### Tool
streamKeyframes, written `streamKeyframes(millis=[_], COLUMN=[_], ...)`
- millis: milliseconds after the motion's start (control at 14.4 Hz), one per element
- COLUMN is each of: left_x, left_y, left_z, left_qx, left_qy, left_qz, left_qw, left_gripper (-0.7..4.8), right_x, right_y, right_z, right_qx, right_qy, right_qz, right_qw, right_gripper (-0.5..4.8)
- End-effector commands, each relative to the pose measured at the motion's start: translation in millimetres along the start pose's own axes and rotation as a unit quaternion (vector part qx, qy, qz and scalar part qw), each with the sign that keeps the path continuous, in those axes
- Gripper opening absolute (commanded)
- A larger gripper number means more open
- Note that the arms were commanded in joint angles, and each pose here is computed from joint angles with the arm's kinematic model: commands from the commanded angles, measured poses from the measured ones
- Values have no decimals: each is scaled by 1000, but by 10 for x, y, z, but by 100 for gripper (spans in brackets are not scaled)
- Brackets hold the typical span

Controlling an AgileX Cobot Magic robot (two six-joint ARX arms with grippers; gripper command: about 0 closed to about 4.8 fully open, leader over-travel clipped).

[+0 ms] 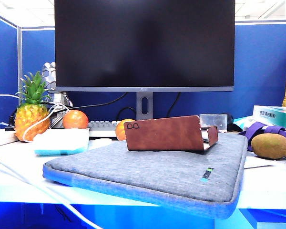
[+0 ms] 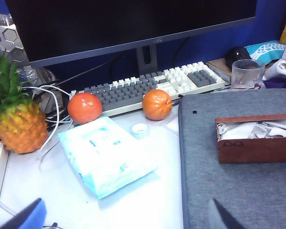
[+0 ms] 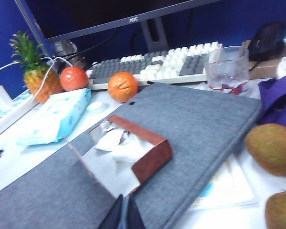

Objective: Close the glasses case.

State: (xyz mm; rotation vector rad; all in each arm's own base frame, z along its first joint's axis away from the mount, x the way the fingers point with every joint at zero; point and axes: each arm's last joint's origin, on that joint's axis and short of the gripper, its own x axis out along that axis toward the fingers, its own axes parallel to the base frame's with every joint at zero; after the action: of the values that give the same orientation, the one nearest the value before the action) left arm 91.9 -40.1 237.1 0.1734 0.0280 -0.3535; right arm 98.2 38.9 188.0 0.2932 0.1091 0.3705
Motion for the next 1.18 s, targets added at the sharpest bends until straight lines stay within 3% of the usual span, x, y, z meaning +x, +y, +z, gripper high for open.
streamKeyframes(millis=[69,347,486,556,695,834,973,1112,1181], left_x=[-3,-3,-4,1,80,252,637,1045,1287], left_y=[4,1,-29,-48,-49,-36,-36,-75,-103], left_z=[29,30,34,35,69,247,456,513,512], left_qx=[-3,-3,-12,-20,-20,-17,17,13,11], left_qy=[-10,-11,-18,-20,-5,22,70,116,141], left_qz=[-1,-5,-57,-89,-90,-95,-104,-134,-148], left_qw=[1000,1000,998,996,996,995,992,984,979], left_gripper=[453,453,453,453,452,452,453,453,453], right_x=[-3,-3,-3,-9,-26,-6,173,508,779], right_y=[-2,-1,9,41,84,126,216,260,256], right_z=[35,35,49,122,275,452,745,965,1054], right_qx=[2,2,6,5,2,-16,-85,-87,-91], right_qy=[-18,-18,-24,-58,-135,-157,-135,-86,-28], right_qz=[-16,-15,-4,21,37,19,-1,-25,-29], right_qw=[1000,1000,1000,998,990,987,987,992,995], right_gripper=[0,0,0,0,-1,0,-1,-1,-1])
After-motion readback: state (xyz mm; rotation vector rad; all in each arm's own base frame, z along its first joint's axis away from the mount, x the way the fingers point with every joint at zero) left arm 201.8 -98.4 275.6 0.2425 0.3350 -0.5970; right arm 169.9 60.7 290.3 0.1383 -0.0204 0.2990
